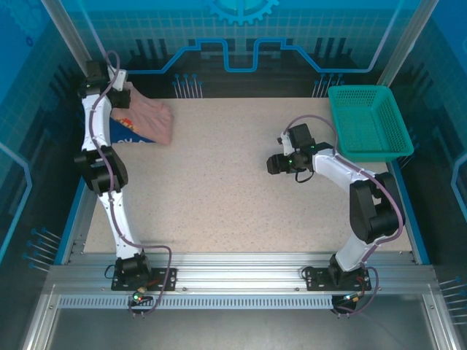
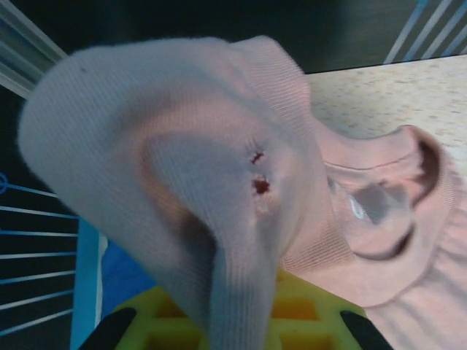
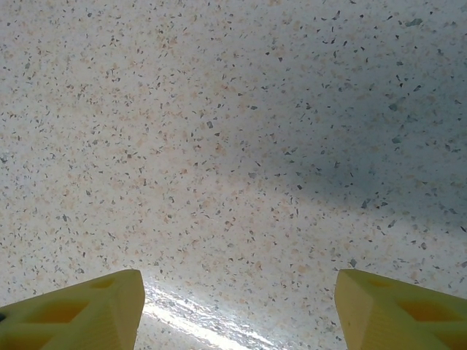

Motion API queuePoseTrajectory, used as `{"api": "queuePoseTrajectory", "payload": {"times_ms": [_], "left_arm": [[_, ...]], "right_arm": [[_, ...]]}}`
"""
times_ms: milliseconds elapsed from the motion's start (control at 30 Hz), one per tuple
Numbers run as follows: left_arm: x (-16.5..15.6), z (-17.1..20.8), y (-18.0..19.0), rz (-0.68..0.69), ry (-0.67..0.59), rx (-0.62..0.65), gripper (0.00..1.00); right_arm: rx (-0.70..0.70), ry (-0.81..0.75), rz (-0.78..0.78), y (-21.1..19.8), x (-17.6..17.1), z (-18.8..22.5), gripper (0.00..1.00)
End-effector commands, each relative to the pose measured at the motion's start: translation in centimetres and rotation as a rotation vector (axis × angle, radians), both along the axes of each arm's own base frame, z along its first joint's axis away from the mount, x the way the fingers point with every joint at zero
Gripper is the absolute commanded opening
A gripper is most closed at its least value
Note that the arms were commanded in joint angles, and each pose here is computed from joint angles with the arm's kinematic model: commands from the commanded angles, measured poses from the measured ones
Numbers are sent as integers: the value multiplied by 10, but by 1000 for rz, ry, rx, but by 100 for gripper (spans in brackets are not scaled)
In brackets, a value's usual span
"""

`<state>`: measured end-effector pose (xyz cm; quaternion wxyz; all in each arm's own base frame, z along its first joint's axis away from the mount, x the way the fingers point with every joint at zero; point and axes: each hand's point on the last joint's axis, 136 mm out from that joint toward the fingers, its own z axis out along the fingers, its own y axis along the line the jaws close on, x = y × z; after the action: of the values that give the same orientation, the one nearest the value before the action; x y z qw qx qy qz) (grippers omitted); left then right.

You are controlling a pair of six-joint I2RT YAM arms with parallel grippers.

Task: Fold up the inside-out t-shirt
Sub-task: Place the T-shirt on the T-shirt.

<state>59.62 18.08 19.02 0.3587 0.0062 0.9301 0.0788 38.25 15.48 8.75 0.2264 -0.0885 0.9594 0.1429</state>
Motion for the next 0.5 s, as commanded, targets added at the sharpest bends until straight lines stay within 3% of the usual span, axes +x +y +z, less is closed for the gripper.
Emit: {"api": "queuePoseTrajectory", "payload": {"times_ms": [0,167,200,300,467], "left_arm": [[18,2,44,141,-56,178,24],[16,22,60,288,-80,302,74],[15,29,55,296,-83,315,80],[4,53,42,354,-92,336,90],[-33,70,-31,366,-89,91,93]], "right_arm": [[-25,-1,20,5,2,3,70],[-31,-5,26,9,1,8,70],[-31,-9,23,9,1,10,70],[-50,-25,-3,4,-2,14,70],[-203,-152,-81,-29,0,32,74]]}}
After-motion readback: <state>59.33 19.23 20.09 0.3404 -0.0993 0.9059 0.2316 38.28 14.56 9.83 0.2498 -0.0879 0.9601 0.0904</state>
